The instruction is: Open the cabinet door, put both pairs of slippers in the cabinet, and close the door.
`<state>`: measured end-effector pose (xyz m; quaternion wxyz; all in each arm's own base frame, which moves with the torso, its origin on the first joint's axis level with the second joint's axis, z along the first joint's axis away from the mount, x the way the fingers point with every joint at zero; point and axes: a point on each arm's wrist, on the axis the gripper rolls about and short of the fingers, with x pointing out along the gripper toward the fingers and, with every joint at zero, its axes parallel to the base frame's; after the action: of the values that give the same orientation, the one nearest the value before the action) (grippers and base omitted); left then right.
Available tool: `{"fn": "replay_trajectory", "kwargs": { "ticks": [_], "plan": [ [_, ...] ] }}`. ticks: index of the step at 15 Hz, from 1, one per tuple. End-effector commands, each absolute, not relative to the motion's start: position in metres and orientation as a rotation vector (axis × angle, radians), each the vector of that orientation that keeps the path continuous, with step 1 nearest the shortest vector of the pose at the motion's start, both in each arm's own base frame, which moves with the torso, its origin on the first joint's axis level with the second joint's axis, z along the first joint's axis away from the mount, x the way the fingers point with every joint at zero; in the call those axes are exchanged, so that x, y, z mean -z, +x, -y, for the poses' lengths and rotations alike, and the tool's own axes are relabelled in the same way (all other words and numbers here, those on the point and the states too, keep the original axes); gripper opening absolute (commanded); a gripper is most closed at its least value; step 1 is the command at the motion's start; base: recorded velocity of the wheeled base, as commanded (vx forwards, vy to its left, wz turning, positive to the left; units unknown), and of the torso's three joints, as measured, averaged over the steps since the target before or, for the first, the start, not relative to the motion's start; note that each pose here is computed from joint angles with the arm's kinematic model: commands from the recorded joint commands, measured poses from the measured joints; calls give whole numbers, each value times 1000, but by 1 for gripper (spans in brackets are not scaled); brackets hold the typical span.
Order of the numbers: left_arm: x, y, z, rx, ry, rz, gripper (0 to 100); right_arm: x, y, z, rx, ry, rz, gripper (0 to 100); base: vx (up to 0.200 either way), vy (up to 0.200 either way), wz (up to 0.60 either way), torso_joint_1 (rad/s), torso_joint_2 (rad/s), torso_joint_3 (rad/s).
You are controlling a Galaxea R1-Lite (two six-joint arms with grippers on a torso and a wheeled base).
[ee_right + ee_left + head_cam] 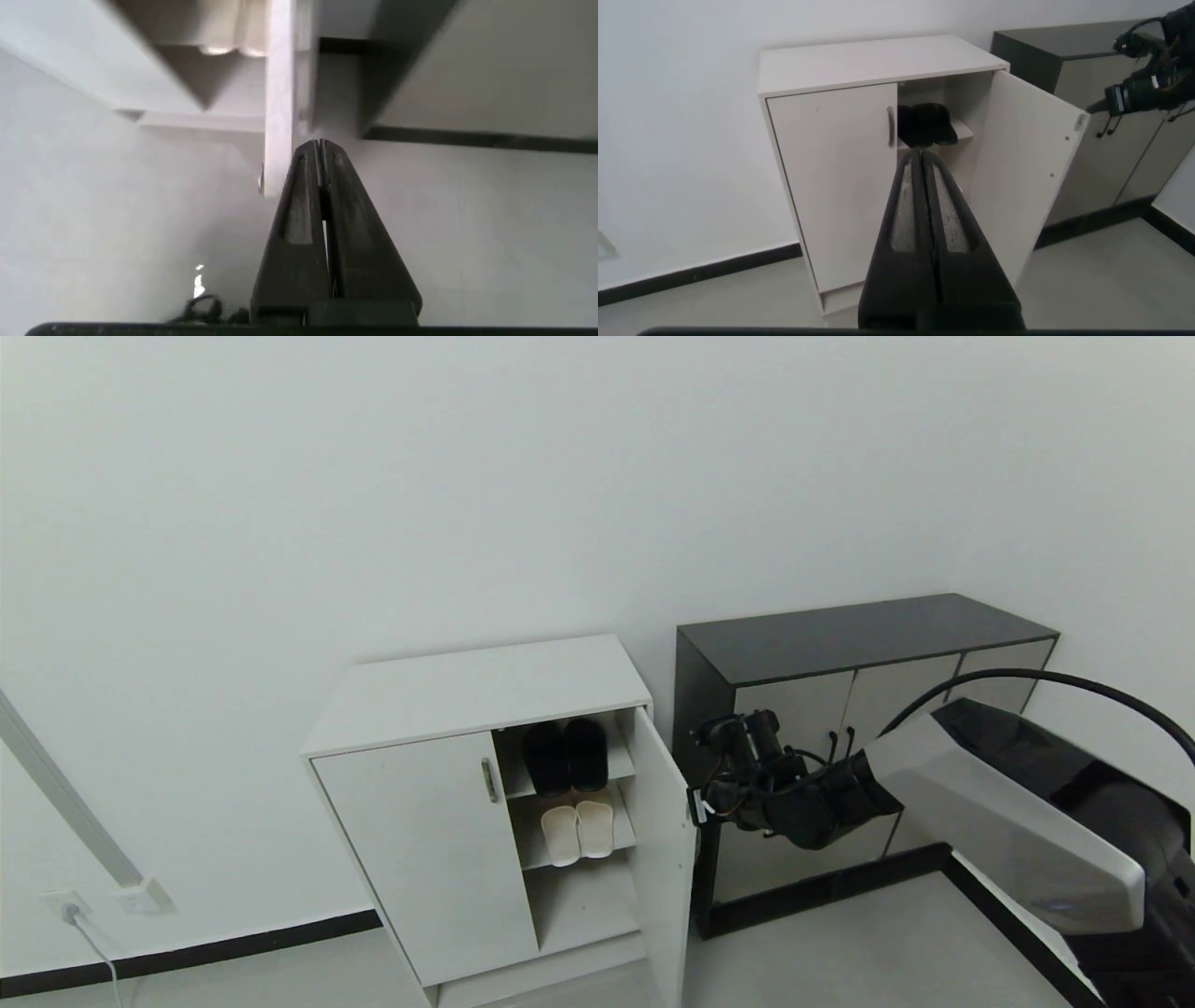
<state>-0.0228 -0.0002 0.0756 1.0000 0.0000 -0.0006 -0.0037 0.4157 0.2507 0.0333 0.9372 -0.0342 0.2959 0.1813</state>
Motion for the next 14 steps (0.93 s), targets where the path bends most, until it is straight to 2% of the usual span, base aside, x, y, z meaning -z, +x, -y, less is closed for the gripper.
{"fn": "replay_trajectory", "kwargs": {
  "ticks": [1,4,8,10,14],
  "plan": [
    [-76,-23,0,6,0,2,0,-50,398,-271,-418,-45,-587,0,0,0,0,0,0,0],
    [-76,-23,0,8,0,2,0,-83,363,-282,-484,-29,-564,0,0,0,0,0,0,0],
    [-76,-23,0,6,0,2,0,-124,318,-271,-550,-17,-454,0,0,0,0,0,0,0],
    [-76,-23,0,6,0,2,0,-130,298,-266,-576,-19,-434,0,0,0,0,0,0,0],
    [-76,-23,0,8,0,2,0,-125,291,-263,-618,-17,-445,0,0,0,600,-2,0,2]
  ]
}}
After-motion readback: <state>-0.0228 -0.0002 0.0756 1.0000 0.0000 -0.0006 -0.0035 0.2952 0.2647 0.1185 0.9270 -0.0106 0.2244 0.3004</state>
